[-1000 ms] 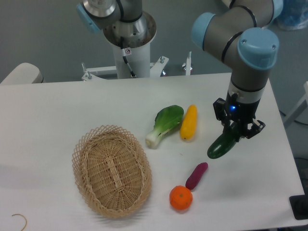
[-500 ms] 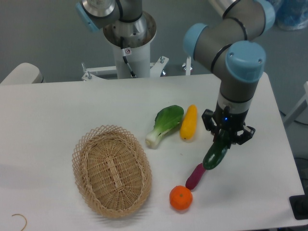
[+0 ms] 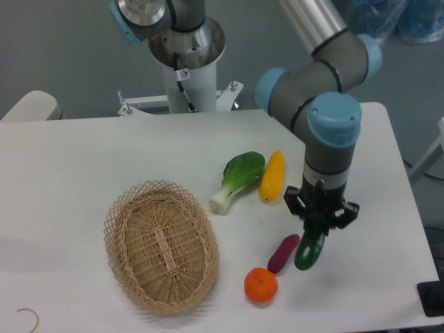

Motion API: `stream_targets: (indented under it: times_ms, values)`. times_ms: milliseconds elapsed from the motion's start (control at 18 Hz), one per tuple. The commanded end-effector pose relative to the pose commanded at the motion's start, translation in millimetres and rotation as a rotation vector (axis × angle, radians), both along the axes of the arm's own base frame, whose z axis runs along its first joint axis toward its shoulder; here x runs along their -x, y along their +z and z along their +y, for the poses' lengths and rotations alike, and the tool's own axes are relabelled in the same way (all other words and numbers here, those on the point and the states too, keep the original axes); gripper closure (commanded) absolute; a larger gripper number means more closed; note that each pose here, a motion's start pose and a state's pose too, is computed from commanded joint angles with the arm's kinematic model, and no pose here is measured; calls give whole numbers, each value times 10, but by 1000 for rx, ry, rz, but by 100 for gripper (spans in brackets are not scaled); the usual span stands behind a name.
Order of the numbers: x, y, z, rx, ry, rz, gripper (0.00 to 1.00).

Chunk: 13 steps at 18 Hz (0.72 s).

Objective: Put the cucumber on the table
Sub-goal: 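Carry the cucumber away from the eggplant and lower it toward the table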

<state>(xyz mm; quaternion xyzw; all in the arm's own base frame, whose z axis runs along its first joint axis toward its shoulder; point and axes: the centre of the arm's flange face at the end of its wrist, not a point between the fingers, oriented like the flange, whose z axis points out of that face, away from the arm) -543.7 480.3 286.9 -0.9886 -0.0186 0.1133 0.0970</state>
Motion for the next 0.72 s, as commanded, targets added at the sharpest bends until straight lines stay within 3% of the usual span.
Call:
stream_targets:
  times_ms: [278,556,722]
  values:
    - [170,-154,49,26,5,46,67]
    - [346,-389,-42,-1,143,56,67]
    - [383,-609,-130,80,186,92,67]
